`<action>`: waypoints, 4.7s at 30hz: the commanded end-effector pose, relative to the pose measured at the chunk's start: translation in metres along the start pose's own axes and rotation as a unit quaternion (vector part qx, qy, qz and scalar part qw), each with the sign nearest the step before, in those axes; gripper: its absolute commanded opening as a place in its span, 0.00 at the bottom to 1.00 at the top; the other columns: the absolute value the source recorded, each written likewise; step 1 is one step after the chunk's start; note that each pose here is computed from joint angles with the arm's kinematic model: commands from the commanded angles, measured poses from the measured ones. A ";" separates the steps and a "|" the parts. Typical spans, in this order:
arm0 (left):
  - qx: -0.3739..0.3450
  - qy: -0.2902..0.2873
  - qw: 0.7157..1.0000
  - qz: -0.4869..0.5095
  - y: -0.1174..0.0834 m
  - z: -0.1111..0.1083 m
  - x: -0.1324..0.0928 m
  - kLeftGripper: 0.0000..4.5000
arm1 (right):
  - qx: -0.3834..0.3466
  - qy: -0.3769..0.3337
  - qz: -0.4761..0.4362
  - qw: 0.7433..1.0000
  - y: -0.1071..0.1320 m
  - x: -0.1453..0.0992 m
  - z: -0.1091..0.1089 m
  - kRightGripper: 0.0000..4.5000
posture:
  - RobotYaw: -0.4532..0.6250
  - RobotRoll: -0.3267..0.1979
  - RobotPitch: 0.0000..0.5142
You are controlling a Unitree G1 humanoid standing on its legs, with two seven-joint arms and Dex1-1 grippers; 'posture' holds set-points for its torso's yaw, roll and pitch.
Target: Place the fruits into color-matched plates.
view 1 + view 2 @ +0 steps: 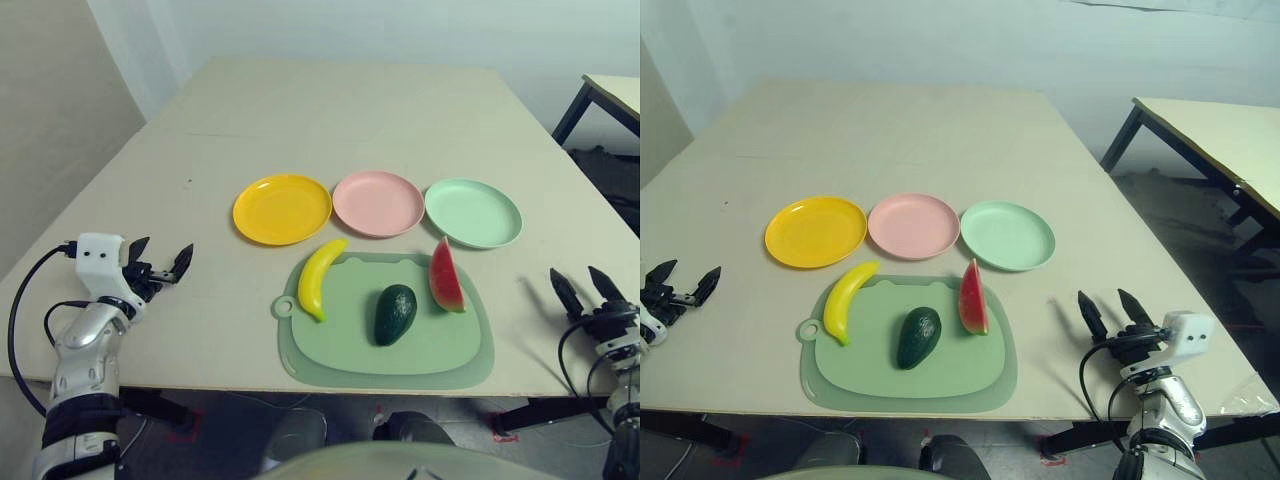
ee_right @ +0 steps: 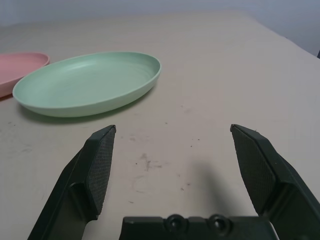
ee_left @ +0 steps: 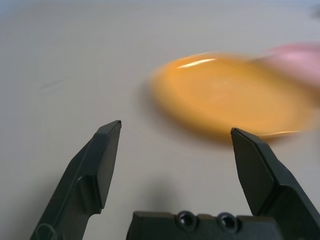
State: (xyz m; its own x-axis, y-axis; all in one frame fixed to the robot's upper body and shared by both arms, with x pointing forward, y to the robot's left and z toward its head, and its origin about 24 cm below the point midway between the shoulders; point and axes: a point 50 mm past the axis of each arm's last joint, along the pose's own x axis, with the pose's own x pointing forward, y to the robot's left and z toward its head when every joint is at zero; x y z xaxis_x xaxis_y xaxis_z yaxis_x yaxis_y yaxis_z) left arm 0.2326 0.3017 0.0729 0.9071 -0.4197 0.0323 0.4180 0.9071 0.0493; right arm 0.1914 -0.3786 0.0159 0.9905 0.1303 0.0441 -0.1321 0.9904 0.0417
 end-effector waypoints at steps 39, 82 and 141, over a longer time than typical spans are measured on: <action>0.081 0.108 0.912 -0.388 -0.040 0.018 0.015 0.99 | -0.255 0.075 0.567 0.780 0.136 0.045 0.182 1.00 | 0.38 0.62 0.00; 0.085 0.136 0.918 -0.362 -0.053 0.035 0.000 0.99 | -0.630 0.137 0.671 0.366 0.201 0.139 0.157 1.00 | 0.50 0.62 0.02; 0.120 0.126 0.919 -0.353 -0.052 0.047 0.004 1.00 | -0.553 0.226 0.705 0.383 0.227 0.130 0.083 0.50 | 0.54 0.62 0.02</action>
State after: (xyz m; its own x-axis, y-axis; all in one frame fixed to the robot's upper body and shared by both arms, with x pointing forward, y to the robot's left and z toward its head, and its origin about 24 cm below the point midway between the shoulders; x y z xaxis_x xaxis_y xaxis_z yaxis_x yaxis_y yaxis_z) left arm 0.2114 0.2486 0.1162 0.4033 -0.8604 -0.3115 0.9144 0.3654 0.1744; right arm 0.2916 -0.1411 0.1181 -0.0619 0.3170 -0.9464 -0.6915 -0.6974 -0.1883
